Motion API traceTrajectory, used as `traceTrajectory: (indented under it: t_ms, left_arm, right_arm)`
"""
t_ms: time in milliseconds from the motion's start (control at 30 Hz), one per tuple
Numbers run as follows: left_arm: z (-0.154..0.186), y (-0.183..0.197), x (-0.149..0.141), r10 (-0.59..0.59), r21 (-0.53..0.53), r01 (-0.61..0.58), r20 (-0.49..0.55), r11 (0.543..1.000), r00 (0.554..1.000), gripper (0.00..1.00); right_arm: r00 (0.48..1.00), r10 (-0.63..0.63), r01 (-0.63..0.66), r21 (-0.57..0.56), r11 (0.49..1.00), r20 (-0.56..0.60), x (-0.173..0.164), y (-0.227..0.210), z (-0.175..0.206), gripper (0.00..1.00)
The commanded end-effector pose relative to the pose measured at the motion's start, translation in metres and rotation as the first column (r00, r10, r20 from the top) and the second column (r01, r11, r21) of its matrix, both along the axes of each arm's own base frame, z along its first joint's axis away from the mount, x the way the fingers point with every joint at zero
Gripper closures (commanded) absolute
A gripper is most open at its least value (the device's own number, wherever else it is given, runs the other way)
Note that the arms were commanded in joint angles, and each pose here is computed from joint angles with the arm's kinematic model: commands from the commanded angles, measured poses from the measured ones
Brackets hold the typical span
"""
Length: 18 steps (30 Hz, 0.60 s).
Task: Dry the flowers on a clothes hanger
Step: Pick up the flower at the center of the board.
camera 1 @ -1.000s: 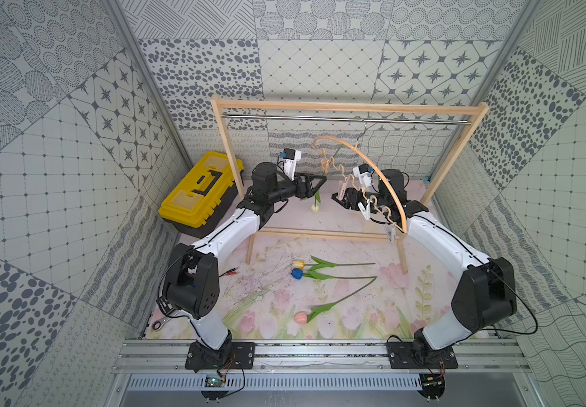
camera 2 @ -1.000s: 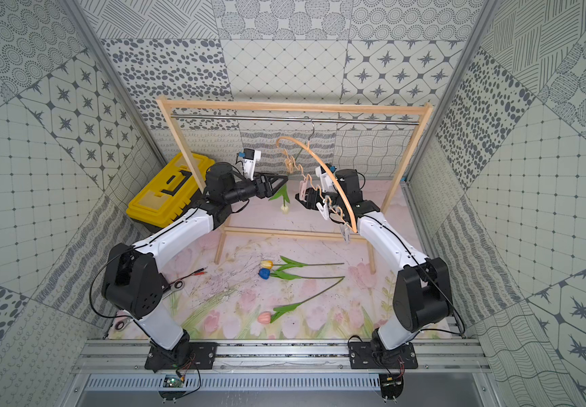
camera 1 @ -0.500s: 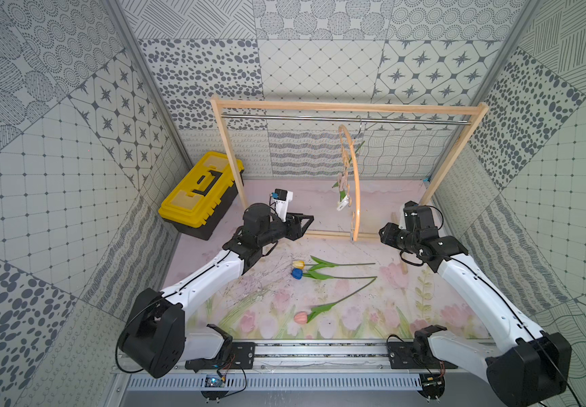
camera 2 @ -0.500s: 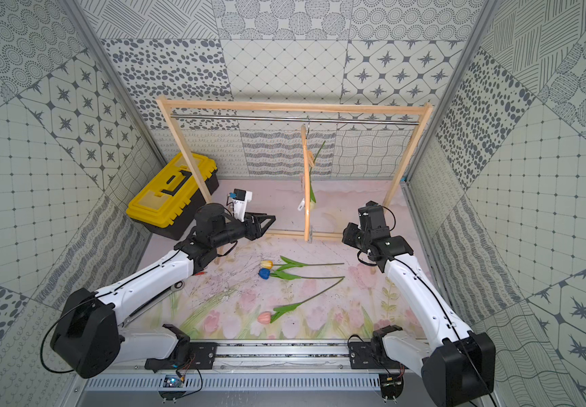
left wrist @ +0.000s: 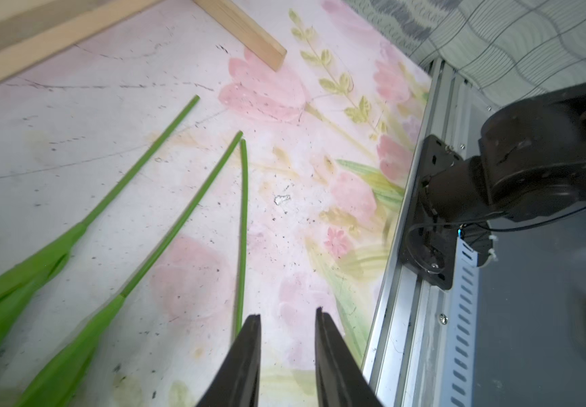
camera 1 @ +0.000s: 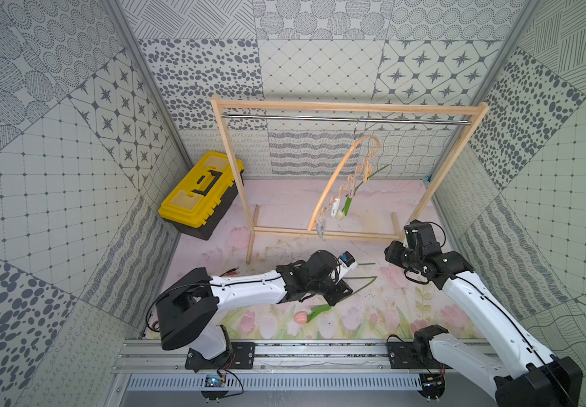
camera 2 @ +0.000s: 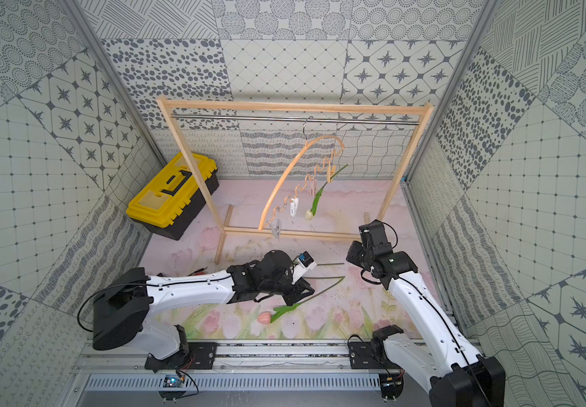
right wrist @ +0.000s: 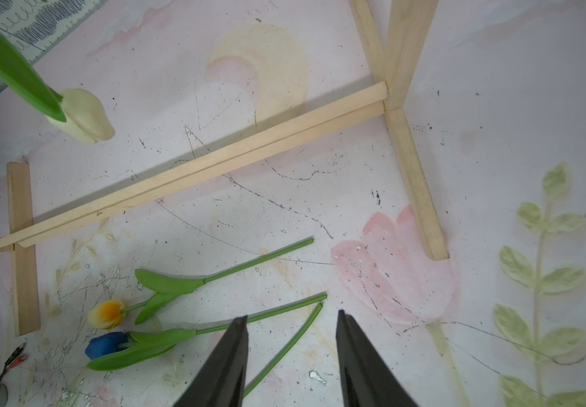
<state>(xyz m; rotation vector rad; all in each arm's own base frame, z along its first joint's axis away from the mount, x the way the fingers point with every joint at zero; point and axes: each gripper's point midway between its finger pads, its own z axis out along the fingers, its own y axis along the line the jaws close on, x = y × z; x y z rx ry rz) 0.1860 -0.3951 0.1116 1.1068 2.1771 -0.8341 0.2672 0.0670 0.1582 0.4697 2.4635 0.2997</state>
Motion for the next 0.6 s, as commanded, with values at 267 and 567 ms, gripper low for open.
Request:
traceTrajectory:
  t_ms: [267, 567]
  left_arm:
    - [-0.07, -0.005, -0.004, -0.185, 0.415, 0.121, 0.117, 0.902, 0.976, 0.72]
    - [-0.091, 0.006, 0.009, -0.165, 0.459, 0.096, 0.111, 0.883, 0.98, 0.73]
  right_arm:
    - [1.0, -0.008, 0.007, 0.048, 0.999, 0.016, -0.005, 0.003, 0.001, 0.53]
    - [1.0, 0.01, -0.011, 0.072, 0.997, 0.023, -0.005, 0.008, 0.004, 0.54]
